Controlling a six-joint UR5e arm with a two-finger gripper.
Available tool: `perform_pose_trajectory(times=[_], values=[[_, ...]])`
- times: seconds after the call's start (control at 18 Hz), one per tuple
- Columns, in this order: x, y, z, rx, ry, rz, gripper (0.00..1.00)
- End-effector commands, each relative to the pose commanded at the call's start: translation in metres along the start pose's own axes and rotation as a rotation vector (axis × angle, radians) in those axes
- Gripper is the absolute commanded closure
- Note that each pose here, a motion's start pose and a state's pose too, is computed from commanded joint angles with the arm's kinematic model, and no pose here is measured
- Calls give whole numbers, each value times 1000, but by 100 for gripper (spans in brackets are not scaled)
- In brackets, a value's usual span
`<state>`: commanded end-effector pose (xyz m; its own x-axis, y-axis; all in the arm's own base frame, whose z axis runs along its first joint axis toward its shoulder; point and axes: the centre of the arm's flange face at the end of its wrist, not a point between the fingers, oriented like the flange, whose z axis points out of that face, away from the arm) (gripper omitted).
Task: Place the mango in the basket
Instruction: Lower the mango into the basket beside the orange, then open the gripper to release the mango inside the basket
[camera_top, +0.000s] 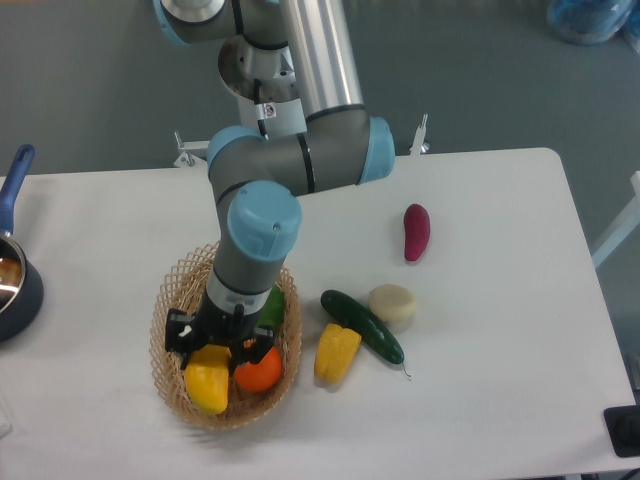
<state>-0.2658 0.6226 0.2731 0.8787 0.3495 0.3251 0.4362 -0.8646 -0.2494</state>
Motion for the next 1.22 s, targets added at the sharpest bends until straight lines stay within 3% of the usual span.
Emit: perform_pose_trajectory(times=[0.61,0.78,1.22], values=[[0,2,18,-25,7,-1,57],[0,2,18,-27,7,-1,46],[8,17,40,-71,17,3,43]])
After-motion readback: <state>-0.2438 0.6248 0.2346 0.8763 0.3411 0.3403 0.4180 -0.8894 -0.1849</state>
